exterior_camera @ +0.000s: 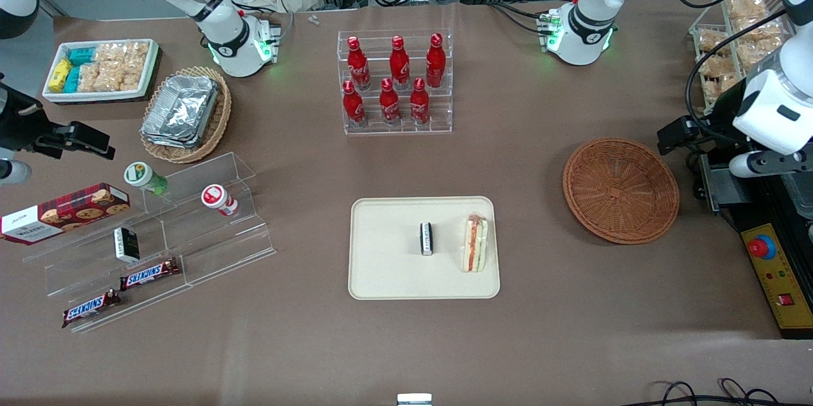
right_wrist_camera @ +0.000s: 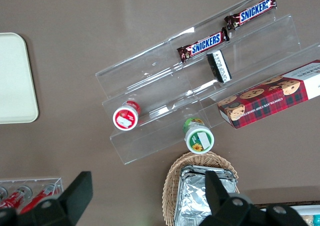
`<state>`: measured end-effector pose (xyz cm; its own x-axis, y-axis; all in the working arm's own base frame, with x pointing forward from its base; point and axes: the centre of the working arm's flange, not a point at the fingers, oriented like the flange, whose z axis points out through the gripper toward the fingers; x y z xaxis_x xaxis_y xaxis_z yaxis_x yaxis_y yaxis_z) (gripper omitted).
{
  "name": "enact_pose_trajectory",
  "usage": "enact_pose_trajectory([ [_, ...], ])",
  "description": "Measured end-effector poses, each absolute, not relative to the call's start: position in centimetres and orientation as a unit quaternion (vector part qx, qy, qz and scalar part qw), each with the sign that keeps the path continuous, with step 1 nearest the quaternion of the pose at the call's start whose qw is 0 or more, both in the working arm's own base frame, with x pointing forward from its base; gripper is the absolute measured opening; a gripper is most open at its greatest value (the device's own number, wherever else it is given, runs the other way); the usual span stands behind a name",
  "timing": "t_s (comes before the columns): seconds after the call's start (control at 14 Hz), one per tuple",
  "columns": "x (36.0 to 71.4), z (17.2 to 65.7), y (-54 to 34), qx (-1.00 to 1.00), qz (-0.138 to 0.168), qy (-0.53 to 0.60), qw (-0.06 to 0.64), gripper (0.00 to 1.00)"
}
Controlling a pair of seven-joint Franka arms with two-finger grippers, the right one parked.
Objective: Place sandwich from basket to tray
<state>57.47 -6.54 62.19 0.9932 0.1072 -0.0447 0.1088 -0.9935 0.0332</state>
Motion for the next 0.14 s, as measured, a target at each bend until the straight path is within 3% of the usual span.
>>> enact_pose_trajectory([
  [0.14, 57.45, 62.27, -6.52, 0.998, -0.021, 0.054, 0.017, 1.0],
])
